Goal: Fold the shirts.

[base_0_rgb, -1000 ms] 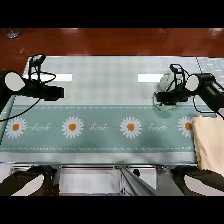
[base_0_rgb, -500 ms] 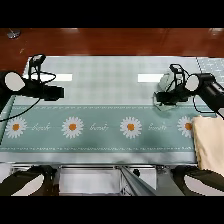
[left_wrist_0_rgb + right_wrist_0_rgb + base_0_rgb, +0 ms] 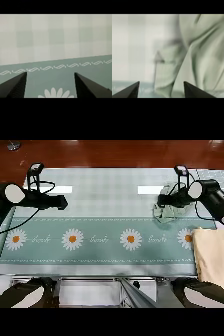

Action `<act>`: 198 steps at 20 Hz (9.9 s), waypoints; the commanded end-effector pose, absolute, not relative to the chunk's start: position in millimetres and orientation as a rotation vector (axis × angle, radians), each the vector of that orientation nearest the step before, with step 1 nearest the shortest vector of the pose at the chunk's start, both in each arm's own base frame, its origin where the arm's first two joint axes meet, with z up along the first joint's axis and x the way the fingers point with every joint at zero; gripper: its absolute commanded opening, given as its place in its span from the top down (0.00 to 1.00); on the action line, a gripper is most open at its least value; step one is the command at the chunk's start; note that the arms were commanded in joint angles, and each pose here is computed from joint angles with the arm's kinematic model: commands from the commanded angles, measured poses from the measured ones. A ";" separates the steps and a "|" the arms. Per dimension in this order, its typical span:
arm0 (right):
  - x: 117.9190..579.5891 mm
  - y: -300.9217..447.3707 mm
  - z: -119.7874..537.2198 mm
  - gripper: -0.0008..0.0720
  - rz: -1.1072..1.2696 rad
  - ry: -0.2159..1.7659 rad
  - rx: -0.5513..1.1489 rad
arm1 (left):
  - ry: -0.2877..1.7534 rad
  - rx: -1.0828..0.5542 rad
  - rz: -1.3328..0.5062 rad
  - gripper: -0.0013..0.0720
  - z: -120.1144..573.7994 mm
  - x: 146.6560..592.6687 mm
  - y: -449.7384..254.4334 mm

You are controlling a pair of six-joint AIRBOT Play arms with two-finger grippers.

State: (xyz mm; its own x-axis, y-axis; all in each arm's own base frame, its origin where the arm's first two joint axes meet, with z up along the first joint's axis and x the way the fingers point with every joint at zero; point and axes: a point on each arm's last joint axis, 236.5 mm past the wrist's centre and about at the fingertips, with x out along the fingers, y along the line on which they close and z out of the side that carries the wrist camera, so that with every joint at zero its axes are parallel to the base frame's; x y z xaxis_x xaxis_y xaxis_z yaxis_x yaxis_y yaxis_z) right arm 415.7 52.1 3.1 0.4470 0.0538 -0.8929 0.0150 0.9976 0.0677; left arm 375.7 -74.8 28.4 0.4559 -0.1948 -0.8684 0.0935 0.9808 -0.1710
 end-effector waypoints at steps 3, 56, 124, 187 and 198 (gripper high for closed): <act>472.7 -27.6 35.8 0.12 -0.251 0.924 0.008 | 1.041 -0.091 -0.168 0.02 30.9 386.0 -71.6; 294.0 402.2 65.1 0.14 1.007 1.225 0.295 | 1.131 -0.322 -0.355 0.03 39.8 239.6 -101.4; 154.5 112.1 456.5 0.95 0.509 0.292 -0.009 | -0.127 0.082 -0.351 0.96 525.7 157.6 -99.3; 201.6 -8.2 -83.7 0.14 -0.110 1.482 0.863 | 1.156 -1.015 -0.318 0.96 -57.0 275.6 -102.0; 285.1 52.6 -103.0 0.15 0.046 1.509 0.892 | 1.157 -1.015 -0.320 0.96 -56.8 275.3 -102.3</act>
State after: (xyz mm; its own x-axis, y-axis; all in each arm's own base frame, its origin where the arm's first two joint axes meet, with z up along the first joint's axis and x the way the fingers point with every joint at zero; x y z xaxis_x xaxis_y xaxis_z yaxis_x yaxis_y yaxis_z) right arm 269.6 40.2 -94.6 0.1512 0.5382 -0.8292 0.5000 0.6819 0.5338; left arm 274.8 -102.4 -57.2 0.4148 -0.6801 -0.6045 -0.2744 0.5399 -0.7958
